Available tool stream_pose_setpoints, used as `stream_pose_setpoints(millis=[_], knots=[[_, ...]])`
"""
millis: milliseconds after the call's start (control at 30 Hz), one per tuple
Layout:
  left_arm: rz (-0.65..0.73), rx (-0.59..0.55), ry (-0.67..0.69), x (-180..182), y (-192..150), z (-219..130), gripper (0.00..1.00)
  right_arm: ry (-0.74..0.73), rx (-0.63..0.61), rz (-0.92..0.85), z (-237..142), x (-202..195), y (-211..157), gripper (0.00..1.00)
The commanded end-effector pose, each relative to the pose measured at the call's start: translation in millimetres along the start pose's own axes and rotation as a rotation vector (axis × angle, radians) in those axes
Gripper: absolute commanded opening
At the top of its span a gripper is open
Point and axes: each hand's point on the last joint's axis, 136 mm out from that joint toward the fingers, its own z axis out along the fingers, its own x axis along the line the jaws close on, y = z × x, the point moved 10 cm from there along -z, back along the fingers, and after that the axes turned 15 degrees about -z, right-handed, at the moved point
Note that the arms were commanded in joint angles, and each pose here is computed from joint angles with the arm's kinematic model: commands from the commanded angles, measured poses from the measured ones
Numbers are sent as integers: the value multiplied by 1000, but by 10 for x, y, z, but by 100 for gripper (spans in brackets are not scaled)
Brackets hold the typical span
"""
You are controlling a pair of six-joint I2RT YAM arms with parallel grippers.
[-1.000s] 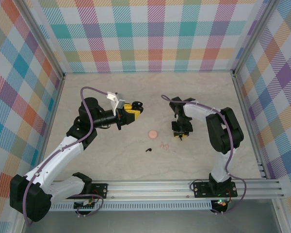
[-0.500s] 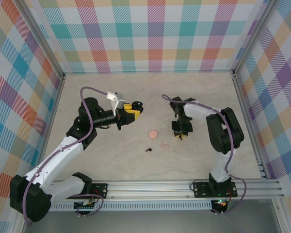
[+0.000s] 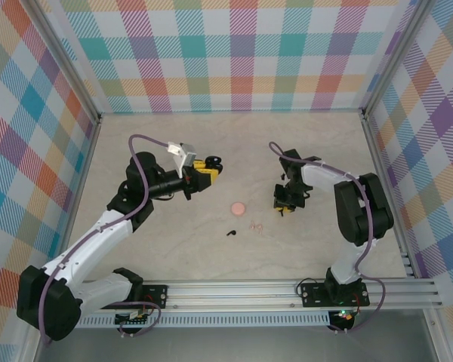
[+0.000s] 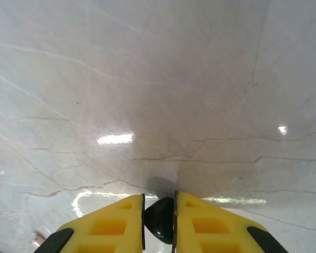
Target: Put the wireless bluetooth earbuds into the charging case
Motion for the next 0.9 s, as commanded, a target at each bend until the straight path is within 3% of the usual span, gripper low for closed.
stream_pose_setpoints(millis=[0, 867], knots=[[-18, -26, 14, 36, -32, 76, 18, 110, -86, 16, -121, 48, 47, 19], [-164, -7, 106, 443, -496, 546, 18, 493, -371, -81, -945, 296, -15, 18]])
